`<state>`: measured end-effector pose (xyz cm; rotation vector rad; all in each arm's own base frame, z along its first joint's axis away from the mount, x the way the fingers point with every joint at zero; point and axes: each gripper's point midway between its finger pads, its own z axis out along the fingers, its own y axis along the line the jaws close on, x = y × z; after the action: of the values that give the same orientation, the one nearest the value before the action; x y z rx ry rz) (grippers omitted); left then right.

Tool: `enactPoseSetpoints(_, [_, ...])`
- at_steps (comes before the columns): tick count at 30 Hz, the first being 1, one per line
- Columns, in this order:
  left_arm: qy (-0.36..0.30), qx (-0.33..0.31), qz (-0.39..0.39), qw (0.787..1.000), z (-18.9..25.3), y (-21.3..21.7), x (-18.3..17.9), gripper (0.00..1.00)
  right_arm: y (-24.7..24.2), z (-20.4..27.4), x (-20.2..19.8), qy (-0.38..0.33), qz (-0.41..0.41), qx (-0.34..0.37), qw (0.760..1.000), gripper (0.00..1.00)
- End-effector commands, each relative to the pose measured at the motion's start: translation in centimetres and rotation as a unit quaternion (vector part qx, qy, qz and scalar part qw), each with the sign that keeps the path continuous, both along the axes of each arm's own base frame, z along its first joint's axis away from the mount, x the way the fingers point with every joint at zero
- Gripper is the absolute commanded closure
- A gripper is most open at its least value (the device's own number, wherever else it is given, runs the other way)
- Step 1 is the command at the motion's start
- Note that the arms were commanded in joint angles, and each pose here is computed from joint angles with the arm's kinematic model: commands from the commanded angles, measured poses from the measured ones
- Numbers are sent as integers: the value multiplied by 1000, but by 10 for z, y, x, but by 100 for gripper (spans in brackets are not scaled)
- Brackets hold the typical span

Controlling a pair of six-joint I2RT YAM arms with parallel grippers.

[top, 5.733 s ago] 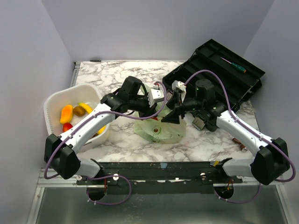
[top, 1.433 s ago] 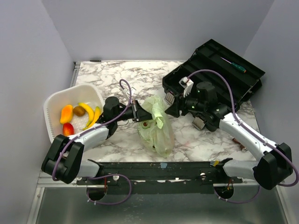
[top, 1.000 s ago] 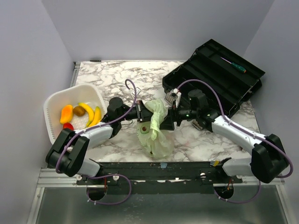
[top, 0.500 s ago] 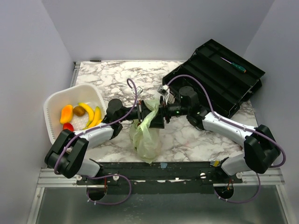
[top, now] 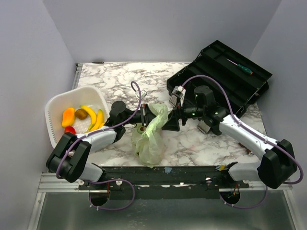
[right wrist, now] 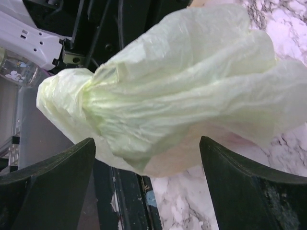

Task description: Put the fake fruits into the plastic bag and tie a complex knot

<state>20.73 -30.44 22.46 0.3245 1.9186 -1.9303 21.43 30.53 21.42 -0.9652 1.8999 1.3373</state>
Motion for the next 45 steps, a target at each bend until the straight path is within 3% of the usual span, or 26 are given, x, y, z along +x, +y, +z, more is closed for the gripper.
enactPoseSetpoints(1, [-8,1,-8,1000,-4,1,-1,100,-18,11,-8,-5,-1,-15,1000,10])
enactPoseSetpoints(6, [-9,-1,-10,1000,-4,0,1,100,-21,19,-7,-22,-4,2,1000,27])
enactPoseSetpoints(11, [-10,-5,-13,1000,-1,-2,1,100,-3,16,7,-4,13,30,999,50])
enactPoseSetpoints(21, [5,6,-18,1000,-11,-7,1,100,33,57,17,-37,29,116,992,63])
enactPoseSetpoints(24, [9,7,-18,1000,-11,-8,3,100,34,50,13,-31,32,110,993,62])
enactPoseSetpoints(30, [11,0,-2,1000,-8,-1,9,100,6,24,9,-27,10,46,999,37])
enactPoseSetpoints(37, [4,-8,0,1000,-3,2,9,100,-28,2,-9,-8,-6,-13,1000,30])
enactPoseSetpoints(40, [2,-13,2,1000,0,2,9,100,-33,-7,-17,-6,1,-22,1000,34])
enactPoseSetpoints(45, [2,-18,0,1000,4,1,10,100,-28,-14,-16,-2,12,-8,1000,56])
